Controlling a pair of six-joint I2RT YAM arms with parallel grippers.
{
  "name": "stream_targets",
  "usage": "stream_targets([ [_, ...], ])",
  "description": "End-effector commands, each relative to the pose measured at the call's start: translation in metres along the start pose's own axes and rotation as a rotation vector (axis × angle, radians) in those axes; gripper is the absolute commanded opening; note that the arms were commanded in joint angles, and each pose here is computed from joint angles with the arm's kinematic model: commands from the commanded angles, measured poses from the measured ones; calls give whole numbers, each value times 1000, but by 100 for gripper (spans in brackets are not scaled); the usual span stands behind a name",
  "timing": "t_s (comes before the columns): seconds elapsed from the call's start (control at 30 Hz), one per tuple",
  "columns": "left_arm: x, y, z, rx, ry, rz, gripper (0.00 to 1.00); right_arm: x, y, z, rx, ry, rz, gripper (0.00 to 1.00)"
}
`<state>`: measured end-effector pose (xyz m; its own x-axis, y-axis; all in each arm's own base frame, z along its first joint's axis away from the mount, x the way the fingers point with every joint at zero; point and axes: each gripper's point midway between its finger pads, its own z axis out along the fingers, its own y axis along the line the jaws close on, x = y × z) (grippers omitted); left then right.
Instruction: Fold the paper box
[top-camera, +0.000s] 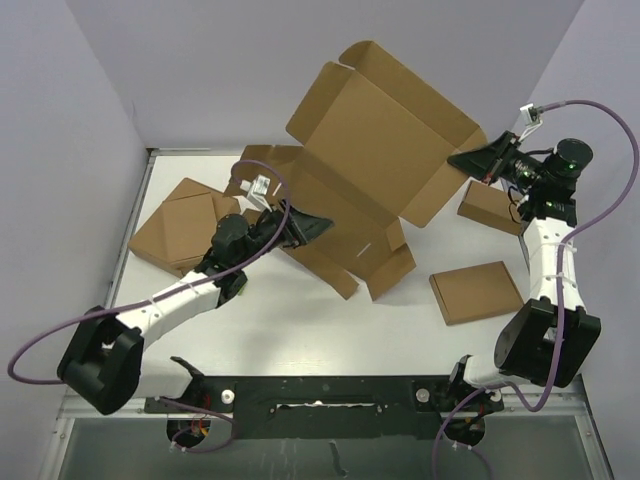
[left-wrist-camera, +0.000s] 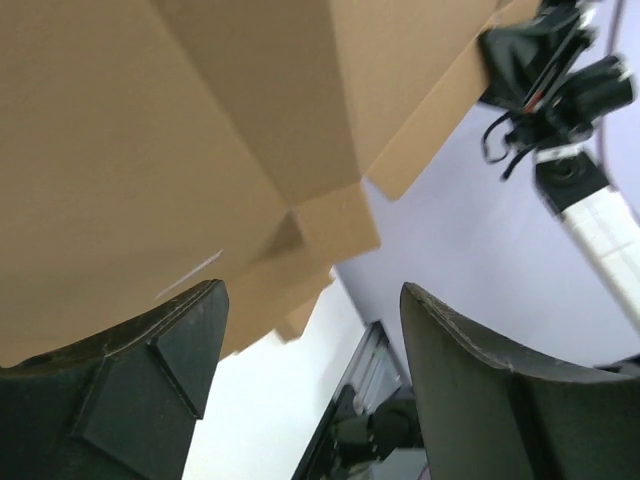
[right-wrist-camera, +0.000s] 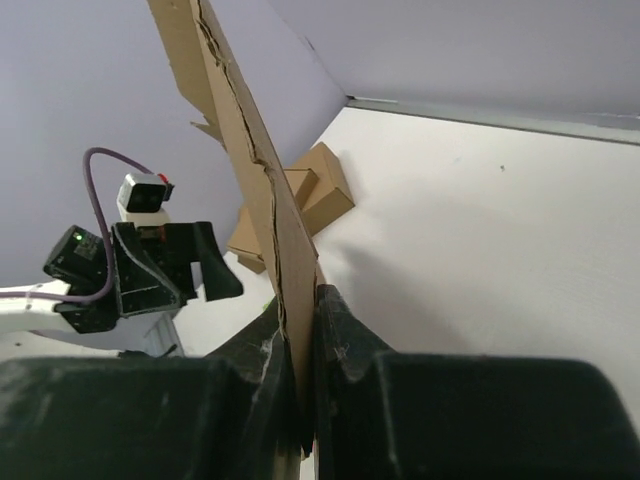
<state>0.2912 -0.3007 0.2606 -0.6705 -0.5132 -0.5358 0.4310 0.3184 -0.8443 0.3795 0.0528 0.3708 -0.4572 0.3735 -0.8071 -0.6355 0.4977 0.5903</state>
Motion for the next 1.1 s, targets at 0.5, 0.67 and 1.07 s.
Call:
stream_targets([
  [0.5, -65, -79, 64, 209, -280, 71, 87, 12, 53, 7, -124, 16, 171, 0],
  [0.67, -60, -68, 69, 166, -257, 29, 87, 15, 56, 11, -133, 31, 163, 0],
  [1.07, -32, -12, 48, -49, -218, -82, 88, 35, 41, 16, -40, 100, -29, 0],
])
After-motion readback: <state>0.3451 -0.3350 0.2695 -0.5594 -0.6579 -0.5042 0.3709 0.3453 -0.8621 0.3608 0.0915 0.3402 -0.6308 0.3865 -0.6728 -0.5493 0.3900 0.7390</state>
